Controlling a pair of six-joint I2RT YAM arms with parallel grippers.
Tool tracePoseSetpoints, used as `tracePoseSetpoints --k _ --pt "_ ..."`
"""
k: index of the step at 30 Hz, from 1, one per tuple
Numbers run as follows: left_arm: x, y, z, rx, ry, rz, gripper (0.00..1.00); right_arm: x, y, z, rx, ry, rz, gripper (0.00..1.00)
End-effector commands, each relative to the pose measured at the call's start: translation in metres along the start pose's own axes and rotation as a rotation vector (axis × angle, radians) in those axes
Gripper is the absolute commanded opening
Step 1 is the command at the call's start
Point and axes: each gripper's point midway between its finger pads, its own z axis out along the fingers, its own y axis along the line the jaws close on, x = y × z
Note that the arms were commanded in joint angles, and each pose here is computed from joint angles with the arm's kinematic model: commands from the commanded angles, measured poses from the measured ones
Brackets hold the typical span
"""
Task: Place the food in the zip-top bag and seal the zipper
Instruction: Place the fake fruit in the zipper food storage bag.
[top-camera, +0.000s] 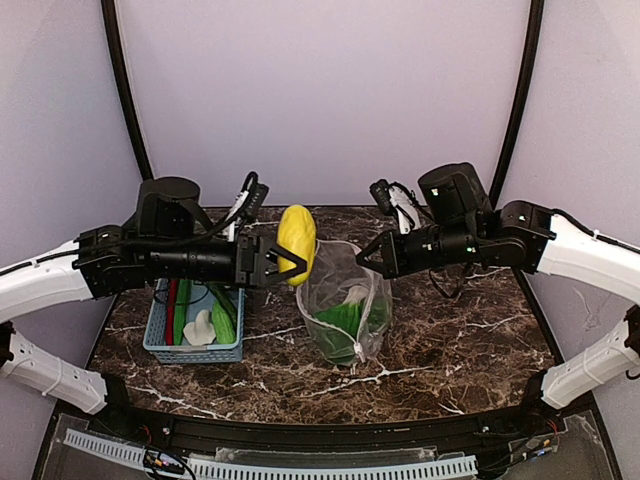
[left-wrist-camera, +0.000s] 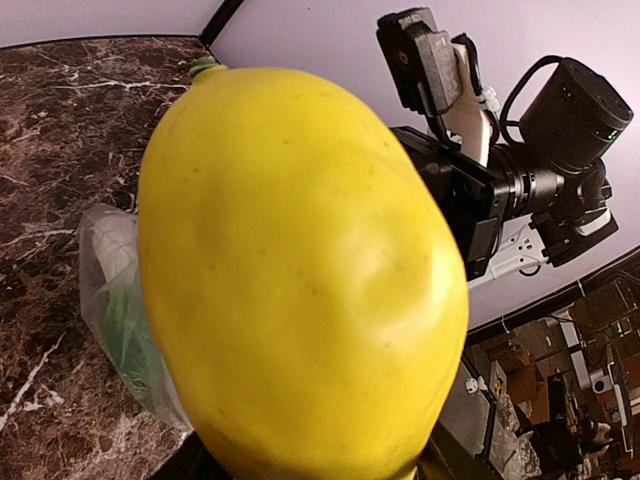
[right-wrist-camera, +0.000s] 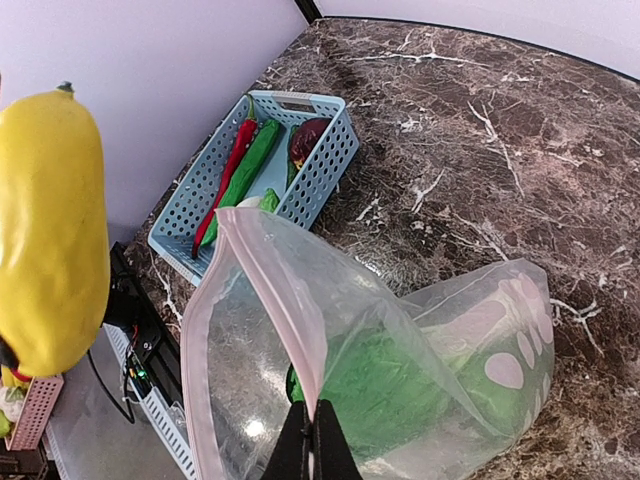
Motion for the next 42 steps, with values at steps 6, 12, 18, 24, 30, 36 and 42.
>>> tracePoseSetpoints --k 6,12,18,24,30,36,42 --pt "0.009 -0.048 0.038 0.109 0.054 0.024 0.49 -0.014 0.009 -0.007 -0.021 -0.056 -0.03 0.0" --pt "0.021 -0.044 0.045 0.083 0.111 -0.012 0.49 -0.014 0.01 -0.009 -0.026 -0.062 -0.033 0.0" --pt "0.035 -0.02 0.049 -0.014 0.142 -0.031 0.49 -0.016 0.011 -0.012 -0.032 -0.069 -0.038 0.0" --pt "0.044 -0.011 0.055 -0.049 0.183 -0.042 0.49 -0.019 0.016 -0.016 -0.05 -0.077 -0.039 0.0" --pt "0.049 0.002 0.061 -0.118 0.22 -0.029 0.49 -0.019 0.019 -0.018 -0.068 -0.078 -0.04 0.0" --pt "0.04 0.009 0.068 -0.143 0.211 -0.033 0.51 -0.015 0.019 -0.016 -0.08 -0.07 -0.041 0.0" --pt "0.036 0.018 0.076 -0.149 0.221 -0.057 0.51 -0.013 0.02 -0.016 -0.089 -0.068 -0.041 0.0"
